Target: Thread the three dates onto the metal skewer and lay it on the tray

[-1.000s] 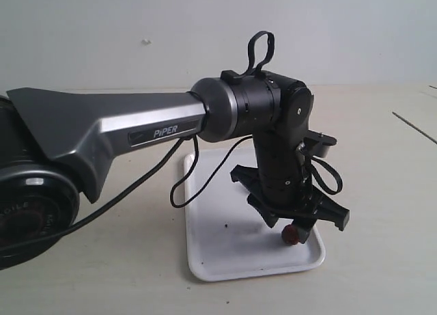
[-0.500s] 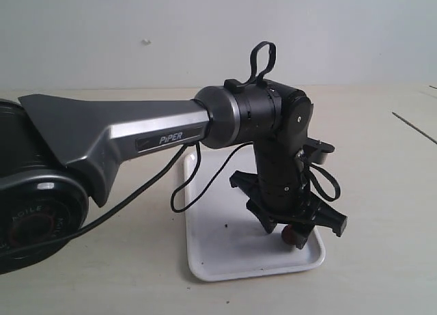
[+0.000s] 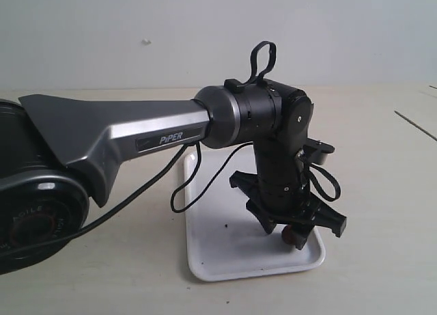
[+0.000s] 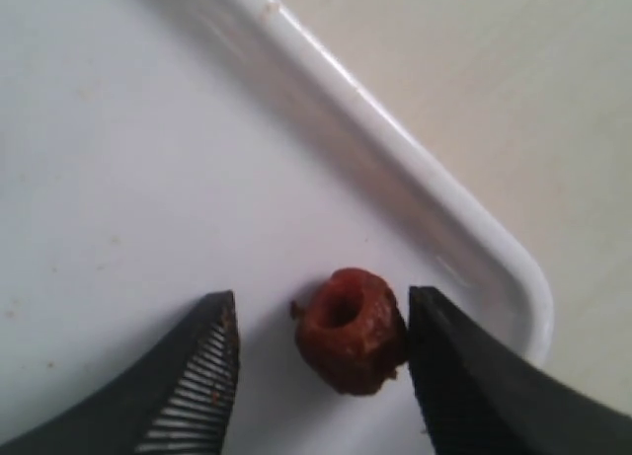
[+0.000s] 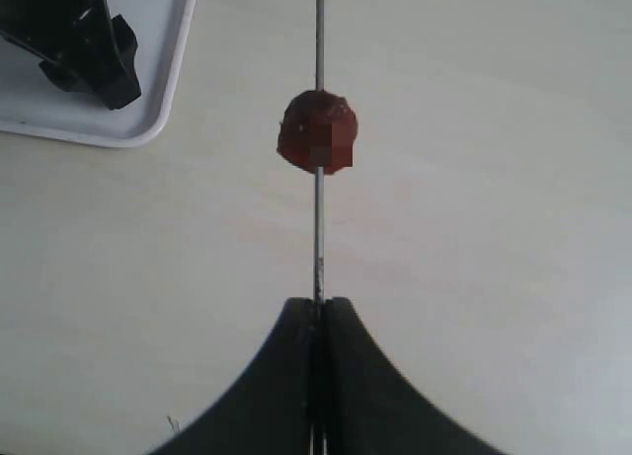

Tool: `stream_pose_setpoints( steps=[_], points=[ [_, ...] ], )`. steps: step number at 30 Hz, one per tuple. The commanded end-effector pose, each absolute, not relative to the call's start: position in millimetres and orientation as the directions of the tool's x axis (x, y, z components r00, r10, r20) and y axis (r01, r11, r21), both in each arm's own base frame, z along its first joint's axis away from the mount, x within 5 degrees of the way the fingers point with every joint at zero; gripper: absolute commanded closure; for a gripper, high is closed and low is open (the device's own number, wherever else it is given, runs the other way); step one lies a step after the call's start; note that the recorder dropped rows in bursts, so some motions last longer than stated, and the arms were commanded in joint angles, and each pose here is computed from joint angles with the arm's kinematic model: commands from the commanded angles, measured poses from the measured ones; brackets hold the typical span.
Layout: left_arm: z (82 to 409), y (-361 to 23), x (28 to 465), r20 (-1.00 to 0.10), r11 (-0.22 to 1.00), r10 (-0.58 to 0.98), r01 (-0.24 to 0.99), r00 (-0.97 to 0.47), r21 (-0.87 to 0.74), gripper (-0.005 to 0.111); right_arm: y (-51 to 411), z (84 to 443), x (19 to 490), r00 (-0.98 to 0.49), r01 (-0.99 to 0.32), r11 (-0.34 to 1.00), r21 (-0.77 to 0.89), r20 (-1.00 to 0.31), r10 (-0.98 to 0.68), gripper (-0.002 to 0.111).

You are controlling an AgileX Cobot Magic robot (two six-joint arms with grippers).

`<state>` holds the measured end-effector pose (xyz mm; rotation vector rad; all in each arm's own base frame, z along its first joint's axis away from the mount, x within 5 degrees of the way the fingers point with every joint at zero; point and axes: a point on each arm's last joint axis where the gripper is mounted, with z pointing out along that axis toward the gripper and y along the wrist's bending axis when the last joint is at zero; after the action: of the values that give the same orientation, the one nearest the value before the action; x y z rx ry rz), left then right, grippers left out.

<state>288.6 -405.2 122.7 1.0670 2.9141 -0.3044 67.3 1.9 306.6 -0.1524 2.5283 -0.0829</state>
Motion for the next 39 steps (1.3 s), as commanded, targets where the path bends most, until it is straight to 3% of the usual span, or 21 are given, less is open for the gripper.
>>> stream_pose_setpoints(
  steps=[1, 5, 10, 34, 39],
  points=[
    [116.7, -405.9, 287.0, -0.075, 0.742, 0.649, 0.651, -0.757, -0.16, 0.054, 0.9, 305.7, 67.5, -0.812, -0.09, 0.99, -0.105, -0.568, -0.134, 0.108],
    [114.5, -405.6, 286.8, -0.066, 0.743, 0.65, 0.651, -0.757, -0.158, 0.056, 0.9, 305.7, 67.5, -0.812, -0.09, 0.99, -0.105, -0.568, -0.134, 0.108],
    [113.4, -405.6, 286.7, -0.064, 0.743, 0.65, 0.651, -0.757, -0.158, 0.068, 0.9, 305.7, 67.5, -0.812, -0.09, 0.99, -0.105, -0.568, -0.134, 0.108],
    [113.4, -405.4, 287.0, -0.068, 0.727, 0.668, 0.669, -0.741, -0.153, 0.069, 0.8, 305.8, 67.5, -0.81, -0.101, 0.988, -0.115, -0.567, -0.149, 0.108],
    [114.3, -405.2, 286.9, -0.082, 0.658, 0.736, 0.739, -0.672, -0.145, 0.069, 0.9, 305.7, 67.5, -0.811, -0.101, 0.988, -0.113, -0.566, -0.148, 0.108]
  ],
)
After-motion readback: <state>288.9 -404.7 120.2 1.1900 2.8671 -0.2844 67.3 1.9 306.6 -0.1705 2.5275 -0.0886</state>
